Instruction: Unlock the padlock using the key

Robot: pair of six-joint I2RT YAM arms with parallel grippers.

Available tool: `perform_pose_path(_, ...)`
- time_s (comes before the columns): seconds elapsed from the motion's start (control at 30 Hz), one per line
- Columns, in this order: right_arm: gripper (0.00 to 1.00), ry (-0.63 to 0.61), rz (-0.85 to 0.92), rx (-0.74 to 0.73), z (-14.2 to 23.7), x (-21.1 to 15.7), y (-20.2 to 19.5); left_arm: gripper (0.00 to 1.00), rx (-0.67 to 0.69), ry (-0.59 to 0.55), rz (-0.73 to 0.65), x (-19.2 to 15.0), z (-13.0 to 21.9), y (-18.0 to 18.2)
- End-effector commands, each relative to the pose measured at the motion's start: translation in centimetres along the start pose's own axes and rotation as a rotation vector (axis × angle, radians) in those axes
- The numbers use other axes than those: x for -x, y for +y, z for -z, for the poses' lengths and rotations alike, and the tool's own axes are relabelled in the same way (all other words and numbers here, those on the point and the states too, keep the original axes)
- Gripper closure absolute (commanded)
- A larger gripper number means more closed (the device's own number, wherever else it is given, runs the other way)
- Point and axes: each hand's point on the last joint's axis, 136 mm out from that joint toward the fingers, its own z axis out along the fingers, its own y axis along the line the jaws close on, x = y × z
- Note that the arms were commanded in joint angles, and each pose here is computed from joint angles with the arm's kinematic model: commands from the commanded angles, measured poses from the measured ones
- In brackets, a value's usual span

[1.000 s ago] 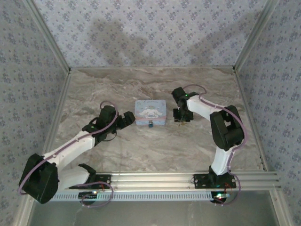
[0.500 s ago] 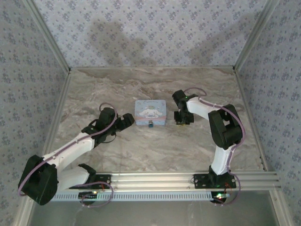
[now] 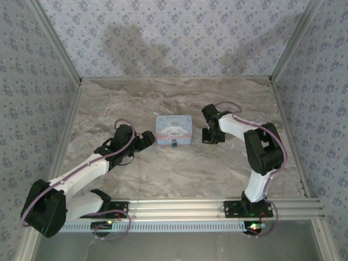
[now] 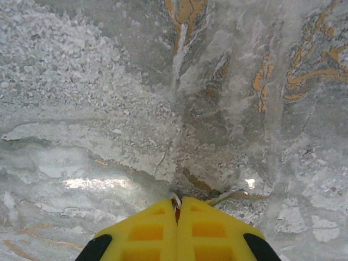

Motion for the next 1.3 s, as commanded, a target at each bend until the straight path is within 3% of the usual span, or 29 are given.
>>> perform_pose_path(0.0,1.0,-0.02,-0.003,0.026,2.0,-0.3,-0.1,0.05,-0.03,-0.006,-0.019,0.3,0.8,-1.0)
perform_pose_path(0.2,1.0,-0.161,-0.005,0.091,7.8,1.4,0.7,0.05,-0.09,-0.013,-0.104,0.7,2.1,-4.0)
perform_pose_path(0.37,1.0,-0.297,0.011,0.246,14.1,2.1,2.6,0.07,-0.19,-0.008,-0.139,1.5,3.5,-7.5)
perform_pose_path(0.5,1.0,-0.456,0.162,0.409,20.8,1.8,5.7,0.1,-0.272,0.015,-0.171,2.3,4.8,-10.7)
perform_pose_path(0.6,1.0,-0.568,0.368,0.398,24.3,0.3,7.6,0.13,-0.338,0.05,-0.2,3.0,5.9,-13.3)
perform_pose_path(0.7,1.0,-0.691,0.57,0.293,26.6,-1.1,9.0,0.14,-0.379,0.071,-0.224,4.3,7.4,-15.5)
perform_pose_path(0.9,1.0,-1.003,0.861,-0.151,30.3,-1.3,10.2,0.14,-0.424,0.029,-0.246,7.8,10.2,-17.6)
perform_pose_path(1.03,1.0,-1.075,0.977,-0.404,29.6,-0.8,10.6,0.14,-0.454,0.032,-0.305,8.4,11.6,-18.9)
perform_pose_path(1.1,1.0,-1.1,1.015,-0.446,29.8,-0.8,11.3,0.14,-0.464,0.052,-0.321,8.2,11.7,-19.3)
perform_pose_path(1.27,1.0,-1.125,1.037,0.024,32.7,-4.4,14.4,0.19,-0.517,0.138,-0.346,7.0,11.8,-20.1)
